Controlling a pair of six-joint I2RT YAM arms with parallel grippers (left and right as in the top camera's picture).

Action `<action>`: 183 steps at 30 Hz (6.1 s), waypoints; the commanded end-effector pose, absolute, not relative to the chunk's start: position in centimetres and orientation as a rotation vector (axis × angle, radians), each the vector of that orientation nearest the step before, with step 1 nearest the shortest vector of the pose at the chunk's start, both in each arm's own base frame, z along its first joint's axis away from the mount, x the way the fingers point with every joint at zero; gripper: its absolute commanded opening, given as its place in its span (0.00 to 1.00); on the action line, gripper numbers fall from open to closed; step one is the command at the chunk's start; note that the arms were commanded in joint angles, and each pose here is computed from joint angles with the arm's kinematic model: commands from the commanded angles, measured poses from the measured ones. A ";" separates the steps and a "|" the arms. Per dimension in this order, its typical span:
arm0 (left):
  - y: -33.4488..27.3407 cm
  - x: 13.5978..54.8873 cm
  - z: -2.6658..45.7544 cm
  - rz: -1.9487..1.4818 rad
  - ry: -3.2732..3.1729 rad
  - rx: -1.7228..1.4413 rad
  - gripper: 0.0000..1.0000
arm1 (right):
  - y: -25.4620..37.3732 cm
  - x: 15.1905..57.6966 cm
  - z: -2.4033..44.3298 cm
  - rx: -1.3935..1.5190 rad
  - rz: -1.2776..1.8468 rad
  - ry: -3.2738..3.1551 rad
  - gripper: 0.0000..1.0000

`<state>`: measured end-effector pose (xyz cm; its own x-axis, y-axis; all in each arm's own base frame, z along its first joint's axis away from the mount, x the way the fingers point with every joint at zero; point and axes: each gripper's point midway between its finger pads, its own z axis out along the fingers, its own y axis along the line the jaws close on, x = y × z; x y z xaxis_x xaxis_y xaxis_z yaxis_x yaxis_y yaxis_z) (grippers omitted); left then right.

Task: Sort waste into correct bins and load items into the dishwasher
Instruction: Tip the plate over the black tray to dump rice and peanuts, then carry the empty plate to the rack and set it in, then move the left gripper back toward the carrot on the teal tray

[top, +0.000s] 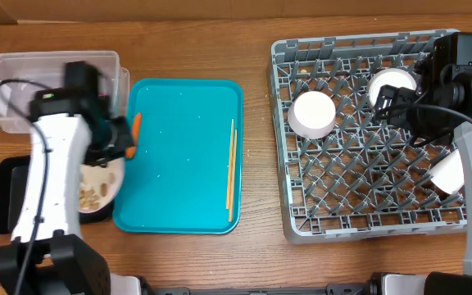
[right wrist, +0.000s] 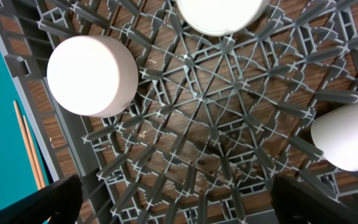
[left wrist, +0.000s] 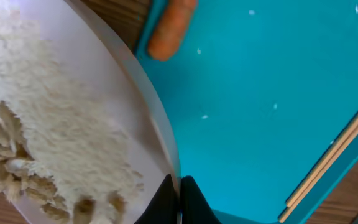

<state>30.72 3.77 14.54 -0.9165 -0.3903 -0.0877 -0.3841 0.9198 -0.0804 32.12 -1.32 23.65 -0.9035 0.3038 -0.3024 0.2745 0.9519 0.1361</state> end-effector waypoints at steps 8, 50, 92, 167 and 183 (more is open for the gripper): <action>7.5 32.1 18.1 -0.665 2.695 -0.618 0.04 | -1.2 32.2 24.1 0.410 0.132 2.764 1.00; 11.9 30.9 20.5 -1.027 2.359 -0.696 0.04 | -1.2 32.1 24.1 0.411 0.132 2.771 1.00; -24.9 41.5 36.9 -1.153 1.994 0.222 0.04 | -11.3 23.2 26.4 1.144 -0.043 2.603 1.00; -1.2 35.9 19.5 -0.206 2.774 -0.607 1.00 | -4.5 41.9 20.2 0.521 0.547 2.587 0.47; -0.6 35.3 19.3 -0.174 2.807 -0.569 1.00 | 4.0 41.9 18.3 0.133 0.762 2.686 0.61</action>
<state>35.39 -0.89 19.38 -0.8796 -0.4137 -0.2348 -0.3767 0.9072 -0.1872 42.07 2.66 16.73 -0.9377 0.2176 -0.2709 0.0645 0.8751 0.4796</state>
